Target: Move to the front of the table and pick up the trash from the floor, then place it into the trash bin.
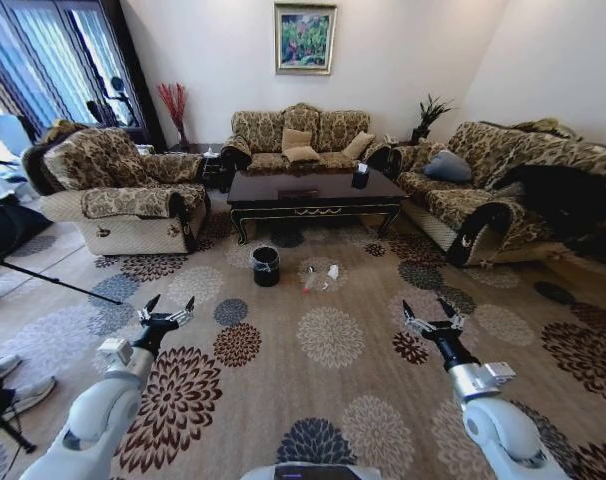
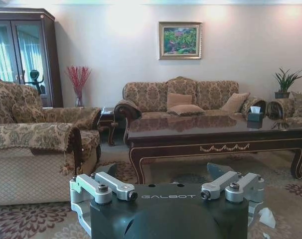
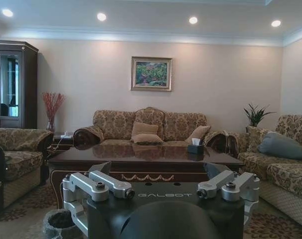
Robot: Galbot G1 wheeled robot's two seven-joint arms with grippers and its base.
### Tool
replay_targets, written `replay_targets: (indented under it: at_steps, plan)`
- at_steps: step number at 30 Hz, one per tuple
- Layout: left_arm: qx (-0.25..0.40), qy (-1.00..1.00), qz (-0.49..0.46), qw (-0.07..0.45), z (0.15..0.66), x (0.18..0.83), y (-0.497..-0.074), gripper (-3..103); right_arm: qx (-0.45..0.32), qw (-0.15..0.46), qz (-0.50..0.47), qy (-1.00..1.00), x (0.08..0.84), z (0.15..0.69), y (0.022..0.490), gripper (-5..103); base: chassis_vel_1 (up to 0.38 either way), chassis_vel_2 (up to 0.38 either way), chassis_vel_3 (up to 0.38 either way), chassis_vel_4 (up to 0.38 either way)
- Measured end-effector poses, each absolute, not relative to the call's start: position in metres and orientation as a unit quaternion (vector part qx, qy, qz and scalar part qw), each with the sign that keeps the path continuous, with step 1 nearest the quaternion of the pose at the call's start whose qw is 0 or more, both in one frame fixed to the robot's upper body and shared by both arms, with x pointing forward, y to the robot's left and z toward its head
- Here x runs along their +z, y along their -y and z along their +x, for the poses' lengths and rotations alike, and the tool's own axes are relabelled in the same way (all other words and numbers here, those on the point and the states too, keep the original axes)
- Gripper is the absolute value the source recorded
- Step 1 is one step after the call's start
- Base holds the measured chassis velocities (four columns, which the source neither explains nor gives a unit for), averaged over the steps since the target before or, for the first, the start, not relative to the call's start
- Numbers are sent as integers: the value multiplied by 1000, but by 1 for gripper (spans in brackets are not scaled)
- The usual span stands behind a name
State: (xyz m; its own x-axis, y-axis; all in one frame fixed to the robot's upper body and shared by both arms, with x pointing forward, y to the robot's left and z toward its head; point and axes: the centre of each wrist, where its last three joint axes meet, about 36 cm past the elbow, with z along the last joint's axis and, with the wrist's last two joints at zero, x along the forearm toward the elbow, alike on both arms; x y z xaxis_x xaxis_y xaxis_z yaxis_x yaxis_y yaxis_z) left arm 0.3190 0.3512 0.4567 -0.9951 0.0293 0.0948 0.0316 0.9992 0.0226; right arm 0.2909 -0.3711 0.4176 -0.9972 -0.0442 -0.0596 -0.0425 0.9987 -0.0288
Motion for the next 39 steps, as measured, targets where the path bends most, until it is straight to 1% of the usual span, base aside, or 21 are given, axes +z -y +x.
replay_targets:
  at_steps: [39]
  plan:
    - [1,998,-12,62,315,447,-351,100,4,28,-12,-1000,419,279,355,100,0,0,0,0]
